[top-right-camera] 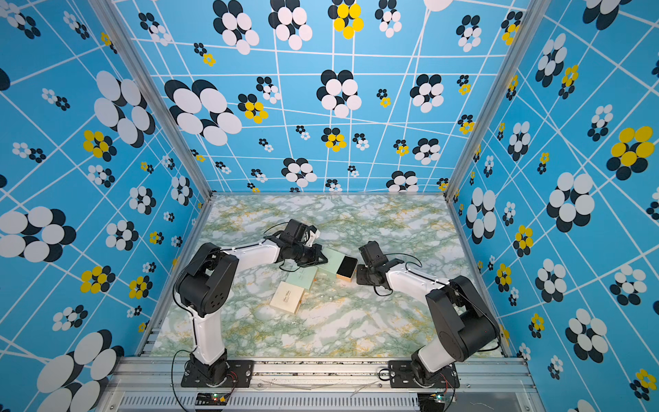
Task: Take out the earrings from the drawer-style jewelry box
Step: Place the earring at the center of the board.
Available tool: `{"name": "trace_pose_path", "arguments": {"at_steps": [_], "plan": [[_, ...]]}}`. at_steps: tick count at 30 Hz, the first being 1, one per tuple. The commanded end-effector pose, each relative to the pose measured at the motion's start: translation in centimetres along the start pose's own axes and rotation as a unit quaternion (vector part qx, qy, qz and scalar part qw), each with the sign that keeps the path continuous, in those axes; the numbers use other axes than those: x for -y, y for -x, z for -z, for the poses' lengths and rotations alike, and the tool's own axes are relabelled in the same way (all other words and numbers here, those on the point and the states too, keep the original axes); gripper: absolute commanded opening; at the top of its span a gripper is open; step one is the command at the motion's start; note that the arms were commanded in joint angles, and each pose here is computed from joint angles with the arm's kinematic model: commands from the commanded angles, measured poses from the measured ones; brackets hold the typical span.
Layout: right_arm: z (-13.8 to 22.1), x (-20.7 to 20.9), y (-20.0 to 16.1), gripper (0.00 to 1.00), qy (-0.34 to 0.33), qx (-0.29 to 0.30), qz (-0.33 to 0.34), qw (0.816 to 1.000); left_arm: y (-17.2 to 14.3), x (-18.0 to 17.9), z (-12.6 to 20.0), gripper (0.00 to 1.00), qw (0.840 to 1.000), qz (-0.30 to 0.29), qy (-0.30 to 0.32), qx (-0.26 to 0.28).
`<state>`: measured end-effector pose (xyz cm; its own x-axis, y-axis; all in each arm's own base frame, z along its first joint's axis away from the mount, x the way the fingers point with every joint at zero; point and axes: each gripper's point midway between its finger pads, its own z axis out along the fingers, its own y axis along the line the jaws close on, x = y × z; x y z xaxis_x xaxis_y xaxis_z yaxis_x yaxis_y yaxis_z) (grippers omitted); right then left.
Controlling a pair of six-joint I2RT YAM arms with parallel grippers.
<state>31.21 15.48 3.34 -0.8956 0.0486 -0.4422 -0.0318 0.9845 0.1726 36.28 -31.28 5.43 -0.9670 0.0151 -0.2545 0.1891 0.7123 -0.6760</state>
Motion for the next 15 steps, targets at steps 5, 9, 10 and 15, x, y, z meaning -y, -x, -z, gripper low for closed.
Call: {"name": "trace_pose_path", "arguments": {"at_steps": [5, 9, 10, 15], "plan": [[0.2, 0.0, 0.4, 0.23, 0.002, 0.003, -0.002, 1.000, -3.6, -4.7, -0.2, 0.00, 0.995, 0.046, 0.074, -0.051], [1.1, -0.3, 1.4, 0.24, 0.003, 0.013, 0.012, 1.000, -3.5, -4.7, -0.2, 0.00, 0.995, 0.047, 0.074, -0.050], [1.4, -0.4, 1.8, 0.24, 0.006, 0.019, 0.016, 1.000, -3.5, -4.7, -0.2, 0.00, 0.995, 0.047, 0.074, -0.050], [3.4, -2.5, 4.3, 0.25, 0.052, 0.058, 0.027, 0.997, -3.5, -4.6, -0.1, 0.00, 0.995, 0.046, 0.074, -0.049]]}}
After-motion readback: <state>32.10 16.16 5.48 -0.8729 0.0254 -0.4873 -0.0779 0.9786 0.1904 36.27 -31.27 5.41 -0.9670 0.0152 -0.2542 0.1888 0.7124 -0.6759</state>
